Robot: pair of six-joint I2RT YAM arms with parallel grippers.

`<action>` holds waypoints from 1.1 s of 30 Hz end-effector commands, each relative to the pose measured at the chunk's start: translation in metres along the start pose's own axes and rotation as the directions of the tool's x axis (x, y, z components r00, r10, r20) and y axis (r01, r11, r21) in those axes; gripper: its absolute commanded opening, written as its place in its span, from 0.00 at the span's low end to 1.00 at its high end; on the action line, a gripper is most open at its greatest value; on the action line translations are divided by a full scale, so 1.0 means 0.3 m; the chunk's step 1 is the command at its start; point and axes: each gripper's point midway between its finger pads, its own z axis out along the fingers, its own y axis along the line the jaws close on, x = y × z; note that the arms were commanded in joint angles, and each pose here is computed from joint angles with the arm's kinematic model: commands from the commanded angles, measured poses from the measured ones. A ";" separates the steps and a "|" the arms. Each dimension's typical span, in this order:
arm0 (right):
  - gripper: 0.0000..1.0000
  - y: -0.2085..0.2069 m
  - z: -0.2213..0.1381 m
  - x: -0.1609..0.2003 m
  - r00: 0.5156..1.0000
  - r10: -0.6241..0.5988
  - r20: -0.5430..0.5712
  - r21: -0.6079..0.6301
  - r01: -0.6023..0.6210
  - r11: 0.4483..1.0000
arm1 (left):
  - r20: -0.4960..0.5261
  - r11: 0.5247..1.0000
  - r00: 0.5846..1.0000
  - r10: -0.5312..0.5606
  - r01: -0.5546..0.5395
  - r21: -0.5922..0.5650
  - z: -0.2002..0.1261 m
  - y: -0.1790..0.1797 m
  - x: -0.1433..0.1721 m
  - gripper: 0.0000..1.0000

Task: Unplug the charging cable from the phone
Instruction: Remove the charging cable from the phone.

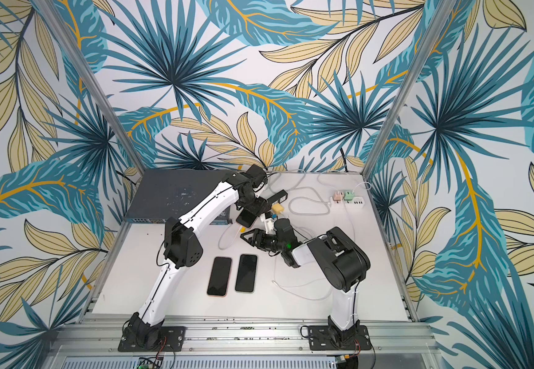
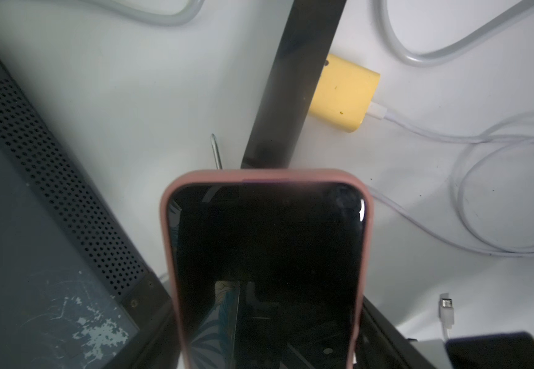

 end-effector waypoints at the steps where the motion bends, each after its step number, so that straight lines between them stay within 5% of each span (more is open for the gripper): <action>1: 0.61 0.041 0.033 0.001 0.999 -0.049 0.003 -0.045 0.049 0.998 | 0.079 1.000 0.997 0.002 -0.004 0.027 -0.095 -0.027 -0.052 0.57; 16: 0.63 0.061 -0.030 -0.003 0.967 -0.119 0.225 -0.040 0.131 0.991 | 0.132 0.996 0.987 -0.089 0.086 0.032 -0.128 0.034 -0.102 0.56; 33: 0.56 0.068 0.056 0.045 0.957 -0.100 0.273 0.002 0.104 0.995 | 0.146 0.995 0.985 -0.095 0.089 0.043 -0.188 0.037 -0.098 0.56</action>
